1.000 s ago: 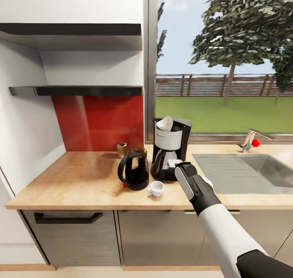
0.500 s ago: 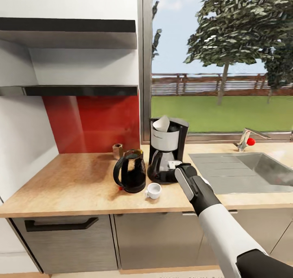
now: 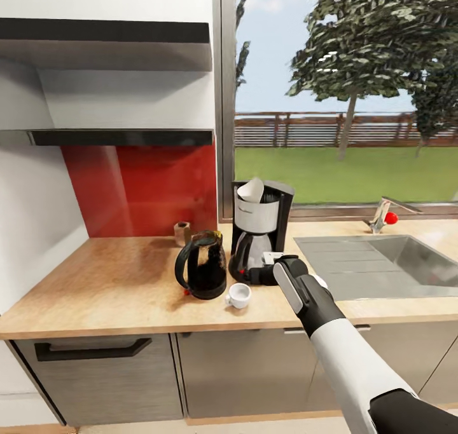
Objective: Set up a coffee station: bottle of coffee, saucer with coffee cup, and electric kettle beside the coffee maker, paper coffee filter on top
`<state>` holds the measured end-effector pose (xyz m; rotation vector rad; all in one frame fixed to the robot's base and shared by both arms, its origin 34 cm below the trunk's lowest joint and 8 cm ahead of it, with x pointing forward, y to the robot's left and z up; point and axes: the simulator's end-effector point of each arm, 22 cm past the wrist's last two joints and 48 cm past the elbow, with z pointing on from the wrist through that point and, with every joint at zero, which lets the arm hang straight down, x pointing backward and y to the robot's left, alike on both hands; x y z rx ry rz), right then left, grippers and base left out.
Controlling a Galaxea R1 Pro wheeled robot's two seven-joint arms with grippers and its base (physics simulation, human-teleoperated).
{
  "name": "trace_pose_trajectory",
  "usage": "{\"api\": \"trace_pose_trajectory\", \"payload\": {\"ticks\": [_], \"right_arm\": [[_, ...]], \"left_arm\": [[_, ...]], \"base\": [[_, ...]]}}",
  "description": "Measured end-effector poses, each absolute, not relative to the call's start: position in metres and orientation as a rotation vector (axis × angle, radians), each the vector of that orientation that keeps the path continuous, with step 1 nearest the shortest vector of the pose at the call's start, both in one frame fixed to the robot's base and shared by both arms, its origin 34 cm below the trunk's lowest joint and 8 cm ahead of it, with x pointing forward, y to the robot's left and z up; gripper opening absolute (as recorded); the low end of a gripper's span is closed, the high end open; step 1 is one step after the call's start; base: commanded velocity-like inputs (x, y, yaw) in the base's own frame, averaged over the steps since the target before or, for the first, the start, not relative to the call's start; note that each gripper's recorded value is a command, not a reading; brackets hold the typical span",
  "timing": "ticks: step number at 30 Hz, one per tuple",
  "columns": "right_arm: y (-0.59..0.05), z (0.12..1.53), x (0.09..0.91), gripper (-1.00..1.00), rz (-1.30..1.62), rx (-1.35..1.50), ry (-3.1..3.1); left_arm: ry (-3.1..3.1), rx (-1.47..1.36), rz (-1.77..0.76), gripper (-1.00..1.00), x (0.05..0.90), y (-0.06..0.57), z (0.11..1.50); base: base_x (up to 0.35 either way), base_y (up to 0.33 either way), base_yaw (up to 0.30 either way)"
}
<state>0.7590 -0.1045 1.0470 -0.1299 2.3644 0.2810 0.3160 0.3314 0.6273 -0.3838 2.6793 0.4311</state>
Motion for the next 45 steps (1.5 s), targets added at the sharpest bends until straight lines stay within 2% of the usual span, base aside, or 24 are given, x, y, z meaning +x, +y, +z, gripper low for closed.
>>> {"api": "trace_pose_trajectory", "payload": {"ticks": [15, 45], "right_arm": [[-0.106, 1.022, 0.763, 1.00, 0.282, -0.126, 2.386], [-0.107, 0.980, 0.763, 1.00, 0.284, -0.119, 2.444]], "left_arm": [[2.699, -0.380, 0.437, 1.00, 0.312, 0.331, 0.613], [2.721, -0.376, 0.440, 1.00, 0.309, 0.329, 0.596]], "base": [[0.000, 0.000, -0.057], [0.020, 0.018, -0.001]]}}
